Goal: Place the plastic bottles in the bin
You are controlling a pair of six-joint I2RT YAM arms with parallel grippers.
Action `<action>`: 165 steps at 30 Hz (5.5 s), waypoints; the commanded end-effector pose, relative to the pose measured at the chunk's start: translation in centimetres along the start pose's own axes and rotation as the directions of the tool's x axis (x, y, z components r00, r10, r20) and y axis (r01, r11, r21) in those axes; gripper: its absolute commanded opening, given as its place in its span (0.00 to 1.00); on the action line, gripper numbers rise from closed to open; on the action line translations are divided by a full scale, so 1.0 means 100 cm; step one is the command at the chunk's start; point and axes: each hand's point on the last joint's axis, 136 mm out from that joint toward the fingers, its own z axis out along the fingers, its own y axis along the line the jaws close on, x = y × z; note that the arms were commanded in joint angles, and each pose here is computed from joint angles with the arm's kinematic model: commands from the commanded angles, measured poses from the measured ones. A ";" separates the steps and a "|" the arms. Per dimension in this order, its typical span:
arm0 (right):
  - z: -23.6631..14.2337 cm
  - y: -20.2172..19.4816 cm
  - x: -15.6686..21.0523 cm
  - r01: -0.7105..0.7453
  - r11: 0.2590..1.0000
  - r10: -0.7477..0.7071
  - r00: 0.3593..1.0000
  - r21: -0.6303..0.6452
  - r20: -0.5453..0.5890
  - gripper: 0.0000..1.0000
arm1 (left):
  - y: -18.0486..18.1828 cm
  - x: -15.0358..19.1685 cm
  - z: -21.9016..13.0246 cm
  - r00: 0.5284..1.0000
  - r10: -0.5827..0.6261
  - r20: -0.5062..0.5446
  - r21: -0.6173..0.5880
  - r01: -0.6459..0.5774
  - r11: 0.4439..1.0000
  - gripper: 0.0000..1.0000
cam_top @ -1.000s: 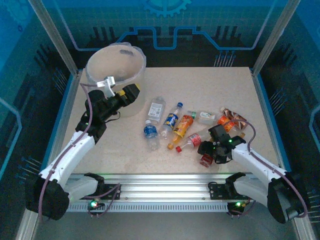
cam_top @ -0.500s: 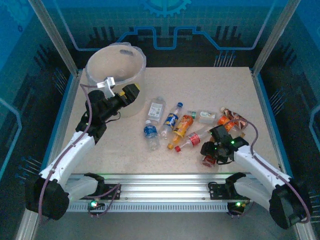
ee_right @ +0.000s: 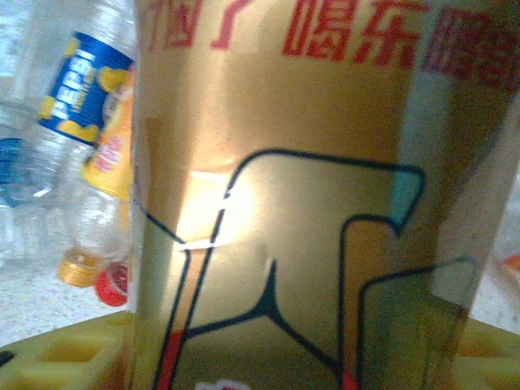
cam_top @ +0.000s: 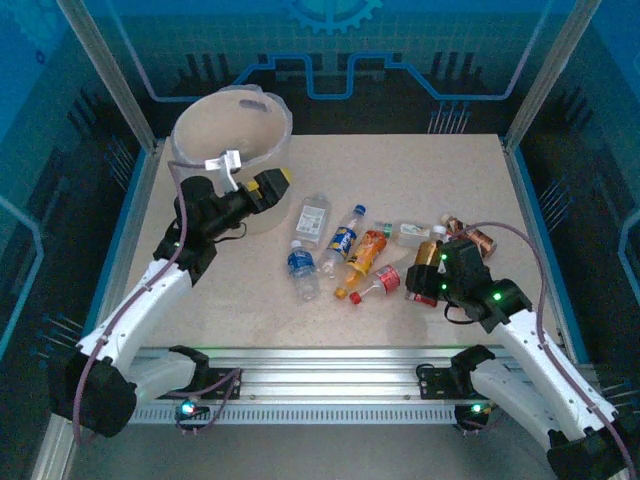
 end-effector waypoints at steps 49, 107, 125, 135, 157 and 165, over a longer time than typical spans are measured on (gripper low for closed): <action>-0.057 0.169 -0.073 0.614 0.692 -0.428 0.772 -0.379 0.470 1.00 | -0.140 0.085 0.075 0.862 0.463 -0.209 0.373 -0.367 0.852 0.01; -0.021 -0.131 -0.029 -0.433 0.845 0.415 0.901 0.314 0.125 1.00 | 0.126 -0.196 0.064 0.793 0.546 -0.271 -0.470 -0.604 0.644 0.00; 0.012 -0.161 -0.034 -0.506 0.838 0.492 0.863 0.206 0.116 1.00 | 0.170 -0.153 0.098 0.831 0.426 -0.357 -0.388 -0.547 0.742 0.29; 0.027 -0.170 -0.032 -0.507 0.833 0.503 0.861 0.222 0.078 1.00 | 0.159 -0.160 0.093 0.834 0.433 -0.342 -0.392 -0.545 0.741 0.74; 0.041 -0.179 -0.002 -0.535 0.793 0.563 0.826 0.292 -0.013 1.00 | 0.052 -0.175 0.017 0.891 0.437 -0.126 -0.384 -0.450 0.806 0.99; 0.047 -0.169 0.011 -0.561 0.787 0.593 0.803 0.258 -0.063 1.00 | 0.002 -0.131 0.000 0.871 0.487 -0.068 -0.311 -0.482 0.819 0.99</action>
